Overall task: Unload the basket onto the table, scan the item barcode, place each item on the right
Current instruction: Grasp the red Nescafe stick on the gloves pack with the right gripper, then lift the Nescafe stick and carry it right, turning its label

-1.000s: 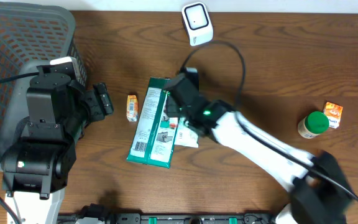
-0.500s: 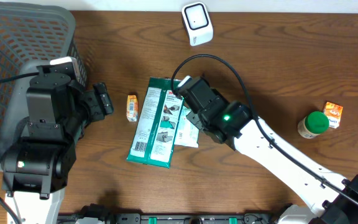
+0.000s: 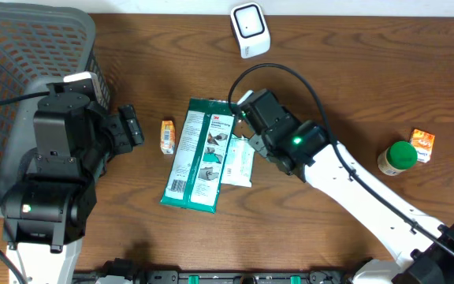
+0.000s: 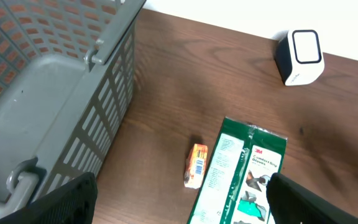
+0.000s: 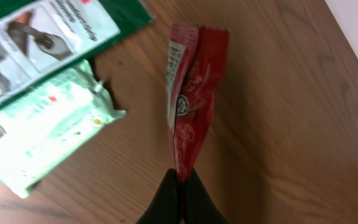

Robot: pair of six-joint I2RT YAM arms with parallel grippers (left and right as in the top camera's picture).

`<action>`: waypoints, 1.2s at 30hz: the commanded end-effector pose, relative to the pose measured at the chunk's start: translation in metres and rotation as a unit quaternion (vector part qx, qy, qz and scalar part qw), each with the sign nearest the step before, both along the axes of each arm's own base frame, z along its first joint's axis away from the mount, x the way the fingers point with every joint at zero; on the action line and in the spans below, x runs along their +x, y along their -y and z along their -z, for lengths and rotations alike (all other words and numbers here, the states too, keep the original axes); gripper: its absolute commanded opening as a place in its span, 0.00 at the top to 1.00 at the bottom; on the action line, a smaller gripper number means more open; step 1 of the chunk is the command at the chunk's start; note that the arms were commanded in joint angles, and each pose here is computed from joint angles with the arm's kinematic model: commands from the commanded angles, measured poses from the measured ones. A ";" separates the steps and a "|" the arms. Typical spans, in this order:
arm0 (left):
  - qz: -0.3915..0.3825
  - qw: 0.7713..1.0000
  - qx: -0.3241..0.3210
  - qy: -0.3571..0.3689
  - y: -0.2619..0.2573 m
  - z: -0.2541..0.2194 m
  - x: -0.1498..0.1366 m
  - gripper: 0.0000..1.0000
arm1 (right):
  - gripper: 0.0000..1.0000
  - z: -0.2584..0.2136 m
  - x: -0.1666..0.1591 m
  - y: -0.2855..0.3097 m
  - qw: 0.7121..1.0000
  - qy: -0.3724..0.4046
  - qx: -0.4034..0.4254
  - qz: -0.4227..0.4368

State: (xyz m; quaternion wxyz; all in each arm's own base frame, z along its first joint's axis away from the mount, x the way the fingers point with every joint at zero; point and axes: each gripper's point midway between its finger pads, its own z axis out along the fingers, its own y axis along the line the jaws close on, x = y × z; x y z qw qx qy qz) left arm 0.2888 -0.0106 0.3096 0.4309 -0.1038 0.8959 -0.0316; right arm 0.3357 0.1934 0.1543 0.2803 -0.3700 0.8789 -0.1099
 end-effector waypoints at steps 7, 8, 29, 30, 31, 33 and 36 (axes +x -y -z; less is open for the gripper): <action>-0.007 1.000 -0.001 0.005 -0.003 -0.004 0.000 0.13 | 0.99 0.004 0.014 0.044 0.998 -0.018 -0.003 0.057; -0.007 1.000 -0.001 0.005 -0.003 -0.004 0.000 0.13 | 0.99 0.006 0.013 0.044 0.998 -0.028 0.006 0.055; -0.007 1.000 -0.001 0.005 -0.003 -0.004 0.000 0.13 | 0.99 0.046 0.034 0.144 0.972 -0.058 -0.085 0.213; -0.007 1.000 -0.001 0.006 -0.003 -0.004 0.000 0.13 | 0.99 0.051 0.035 0.146 0.969 -0.061 -0.094 0.219; -0.007 1.000 -0.001 0.005 -0.003 -0.004 0.000 0.13 | 0.99 0.056 0.036 0.147 0.967 -0.063 -0.100 0.223; -0.007 1.000 -0.001 0.006 -0.003 -0.004 0.000 0.13 | 0.99 0.069 0.037 0.150 0.964 -0.073 -0.115 0.229; -0.007 1.000 -0.001 0.005 -0.003 -0.004 0.000 0.13 | 0.99 0.092 0.037 0.151 0.959 -0.091 -0.131 0.234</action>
